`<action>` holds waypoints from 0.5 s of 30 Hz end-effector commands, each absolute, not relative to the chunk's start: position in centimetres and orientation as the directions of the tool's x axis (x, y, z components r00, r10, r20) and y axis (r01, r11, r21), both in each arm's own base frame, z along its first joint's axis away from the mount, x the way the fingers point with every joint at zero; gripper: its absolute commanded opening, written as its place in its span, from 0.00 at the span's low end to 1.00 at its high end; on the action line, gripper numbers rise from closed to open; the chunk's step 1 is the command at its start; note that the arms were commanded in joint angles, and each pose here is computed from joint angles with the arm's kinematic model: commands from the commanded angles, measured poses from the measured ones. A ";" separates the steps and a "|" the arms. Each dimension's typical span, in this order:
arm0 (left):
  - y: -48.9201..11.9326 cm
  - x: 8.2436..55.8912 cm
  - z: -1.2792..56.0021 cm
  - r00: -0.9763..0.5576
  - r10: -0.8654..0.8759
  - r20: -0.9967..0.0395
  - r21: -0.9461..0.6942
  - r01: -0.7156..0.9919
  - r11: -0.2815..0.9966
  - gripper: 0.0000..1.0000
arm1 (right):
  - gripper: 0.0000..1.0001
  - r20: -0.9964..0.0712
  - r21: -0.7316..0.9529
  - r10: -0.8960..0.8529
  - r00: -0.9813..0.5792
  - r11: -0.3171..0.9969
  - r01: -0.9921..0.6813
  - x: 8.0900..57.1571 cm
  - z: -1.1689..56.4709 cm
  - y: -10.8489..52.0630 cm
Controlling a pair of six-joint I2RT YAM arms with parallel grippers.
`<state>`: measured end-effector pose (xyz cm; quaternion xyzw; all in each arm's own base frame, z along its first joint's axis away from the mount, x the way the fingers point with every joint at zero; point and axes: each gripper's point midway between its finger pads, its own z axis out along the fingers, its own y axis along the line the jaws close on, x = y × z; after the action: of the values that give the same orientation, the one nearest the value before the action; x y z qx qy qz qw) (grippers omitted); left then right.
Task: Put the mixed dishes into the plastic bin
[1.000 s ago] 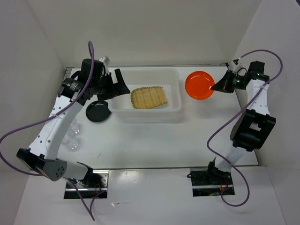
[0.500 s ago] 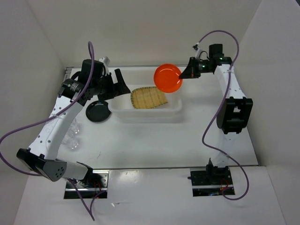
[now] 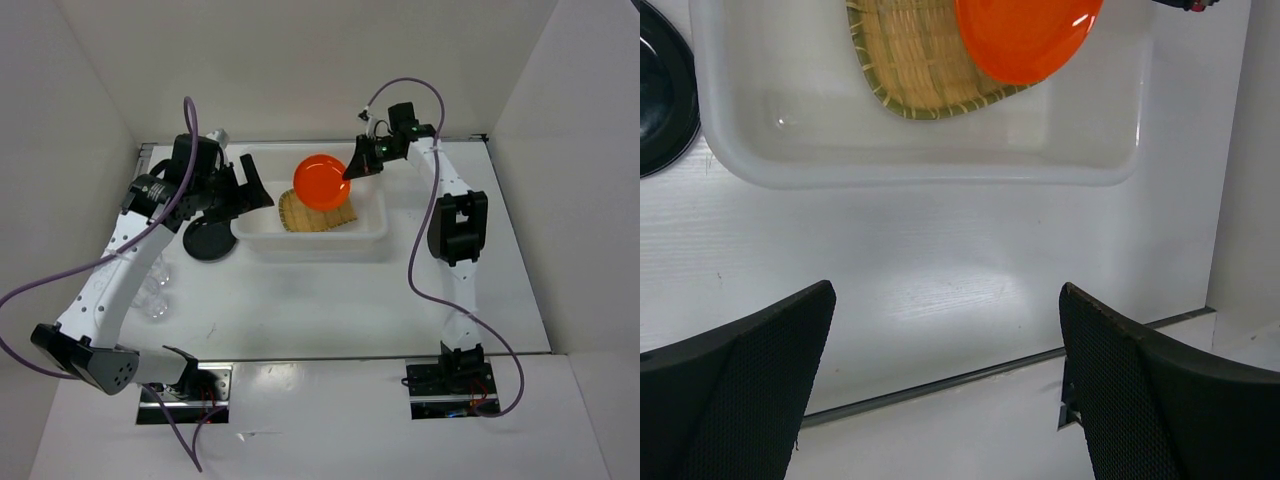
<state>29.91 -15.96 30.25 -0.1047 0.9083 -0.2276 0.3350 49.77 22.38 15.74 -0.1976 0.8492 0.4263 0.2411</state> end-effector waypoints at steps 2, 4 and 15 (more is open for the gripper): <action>-15.6 29.9 30.5 -0.741 -0.378 -0.555 -0.495 -0.072 0.866 0.99 | 0.00 -0.644 0.554 -0.150 -0.750 0.585 -0.592 51.9 15.7 23.5; -15.6 29.9 30.5 -0.741 -0.378 -0.555 -0.495 -0.072 0.866 0.99 | 0.00 -0.641 0.545 -0.168 -0.749 0.588 -0.598 52.0 14.7 24.6; -15.9 30.3 29.3 -0.764 -0.369 -0.529 -0.485 -0.085 0.871 0.99 | 0.00 -0.622 0.462 -0.246 -0.743 0.651 -0.602 52.4 10.3 28.5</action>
<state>30.07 -15.99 29.58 -0.1173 0.9119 -0.2234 0.3237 51.00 26.79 8.56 -0.2212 0.8808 0.3567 0.2191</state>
